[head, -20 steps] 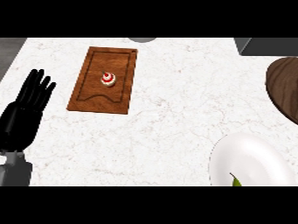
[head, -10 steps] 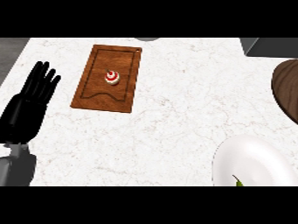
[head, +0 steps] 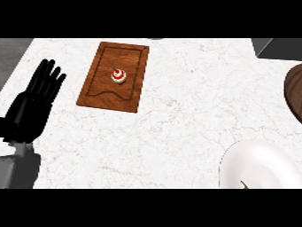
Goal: Pick the croissant from the plate and place it in the bowl
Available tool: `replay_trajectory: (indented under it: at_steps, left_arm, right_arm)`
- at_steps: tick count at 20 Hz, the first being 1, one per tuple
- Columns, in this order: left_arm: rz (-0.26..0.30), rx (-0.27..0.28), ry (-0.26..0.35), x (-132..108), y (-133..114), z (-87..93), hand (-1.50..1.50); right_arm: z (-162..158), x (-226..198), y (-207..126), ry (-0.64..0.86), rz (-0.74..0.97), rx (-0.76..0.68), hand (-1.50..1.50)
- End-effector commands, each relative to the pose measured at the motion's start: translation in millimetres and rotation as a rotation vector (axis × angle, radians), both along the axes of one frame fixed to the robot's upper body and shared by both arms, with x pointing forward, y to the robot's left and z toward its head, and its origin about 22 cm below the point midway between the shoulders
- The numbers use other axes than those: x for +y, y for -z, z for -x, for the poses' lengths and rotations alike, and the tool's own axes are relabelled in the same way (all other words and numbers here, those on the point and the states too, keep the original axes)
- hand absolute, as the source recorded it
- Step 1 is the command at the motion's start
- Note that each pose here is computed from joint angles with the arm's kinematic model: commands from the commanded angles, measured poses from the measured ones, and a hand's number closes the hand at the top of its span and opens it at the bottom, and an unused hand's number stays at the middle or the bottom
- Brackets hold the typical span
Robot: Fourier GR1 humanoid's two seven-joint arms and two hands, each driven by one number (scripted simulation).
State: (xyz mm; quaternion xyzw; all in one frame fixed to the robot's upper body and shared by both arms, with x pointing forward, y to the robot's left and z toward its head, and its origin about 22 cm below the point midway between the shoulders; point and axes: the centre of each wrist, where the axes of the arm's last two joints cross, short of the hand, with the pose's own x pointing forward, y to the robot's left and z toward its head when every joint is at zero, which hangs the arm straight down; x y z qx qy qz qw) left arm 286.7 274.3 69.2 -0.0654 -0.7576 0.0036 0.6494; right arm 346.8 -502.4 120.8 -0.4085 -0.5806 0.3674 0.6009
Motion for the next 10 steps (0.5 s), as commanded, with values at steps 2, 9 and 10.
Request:
replay_trajectory:
  at_steps: [2, 9, 10]
  left_arm:
    - [0.016, 0.007, 0.021, -5.1, 7.2, 3.7, 0.0]
    - [0.002, -0.007, 0.008, 4.1, 1.8, -3.3, 0.0]
    - [0.016, -0.007, -0.007, -1.0, 4.5, -3.4, 0.0]
  right_arm:
    - [-7.2, 9.7, 15.4, 0.02, -0.086, 0.164, -1.5]
    - [-5.5, 6.6, 16.3, -0.153, -0.296, 0.044, -1.5]
    - [-10.2, 6.7, 4.7, -0.155, -0.357, -0.005, -1.5]
